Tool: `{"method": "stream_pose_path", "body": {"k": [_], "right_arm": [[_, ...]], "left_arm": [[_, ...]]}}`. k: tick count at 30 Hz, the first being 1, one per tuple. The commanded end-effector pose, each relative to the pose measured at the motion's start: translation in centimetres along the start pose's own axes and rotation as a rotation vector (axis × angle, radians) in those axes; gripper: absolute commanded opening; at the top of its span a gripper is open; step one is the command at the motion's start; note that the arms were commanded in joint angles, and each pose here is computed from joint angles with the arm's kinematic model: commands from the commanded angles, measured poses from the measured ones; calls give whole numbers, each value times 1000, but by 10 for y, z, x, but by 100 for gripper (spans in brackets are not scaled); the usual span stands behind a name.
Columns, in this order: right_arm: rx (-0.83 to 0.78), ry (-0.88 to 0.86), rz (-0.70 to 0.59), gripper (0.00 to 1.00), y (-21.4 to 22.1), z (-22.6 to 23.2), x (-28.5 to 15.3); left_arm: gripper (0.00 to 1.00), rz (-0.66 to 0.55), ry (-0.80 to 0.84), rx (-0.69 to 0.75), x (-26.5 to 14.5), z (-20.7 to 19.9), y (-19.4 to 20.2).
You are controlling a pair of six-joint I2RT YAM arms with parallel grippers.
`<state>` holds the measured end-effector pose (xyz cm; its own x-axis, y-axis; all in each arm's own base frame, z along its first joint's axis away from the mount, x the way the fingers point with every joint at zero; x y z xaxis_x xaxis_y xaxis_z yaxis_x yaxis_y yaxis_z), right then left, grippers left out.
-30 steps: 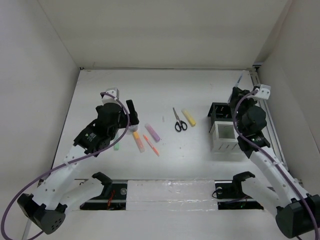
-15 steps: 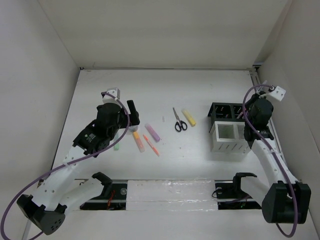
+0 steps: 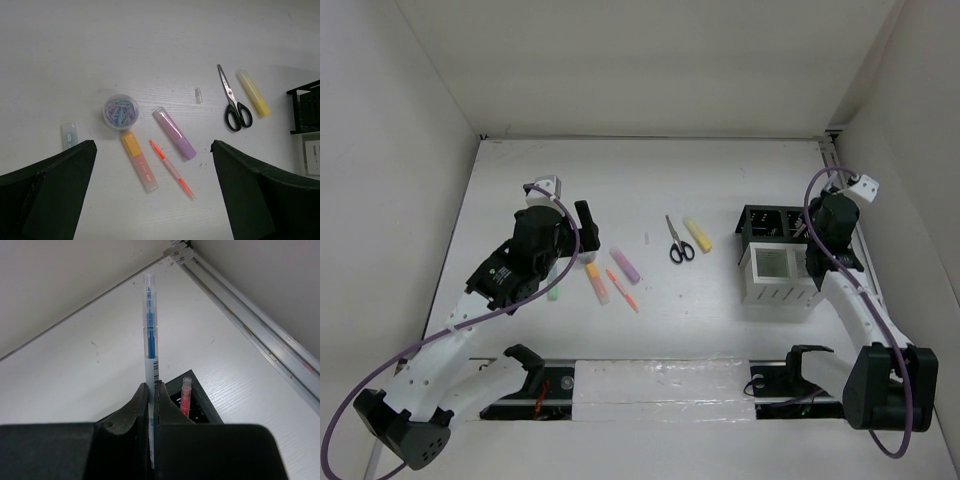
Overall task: Sort the stationery into containers
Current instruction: Place the pen in the storage box.
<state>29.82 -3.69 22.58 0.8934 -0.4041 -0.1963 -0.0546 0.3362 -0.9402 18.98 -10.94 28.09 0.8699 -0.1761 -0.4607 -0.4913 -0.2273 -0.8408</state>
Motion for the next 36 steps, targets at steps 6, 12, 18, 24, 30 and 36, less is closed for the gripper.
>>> {"method": "stream_pose_path", "body": {"k": [6,12,18,24,30,36], "right_arm": [[17,19,49,0,16,-5,5],[21,35,87,0,21,-7,2],[10,67,137,0,32,-12,2],[18,79,162,7,35,-12,2],[15,82,170,25,37,-12,4],[38,63,169,50,36,-10,2]], "left_arm": [[99,-36,26,-3,-4,-1,-4],[99,-36,26,-3,-4,-1,-4],[99,-31,34,-3,-4,-2,-4],[99,-31,34,-3,-4,-2,-4],[99,-31,33,6,-4,-1,-4],[99,-24,29,9,-2,-2,-3]]}}
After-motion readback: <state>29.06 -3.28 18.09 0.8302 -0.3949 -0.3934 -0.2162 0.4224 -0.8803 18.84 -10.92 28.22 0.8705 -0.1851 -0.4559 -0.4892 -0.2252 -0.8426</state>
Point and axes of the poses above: each gripper's point midway between its finger pads, its own x axis out along the fingers, its own z axis along the line the jaws close on, y = z × x, the point moved 8 cm from there along -x, back along the fingers, and after that the axes turned 1 degree about -x, right-handed, at the moved point
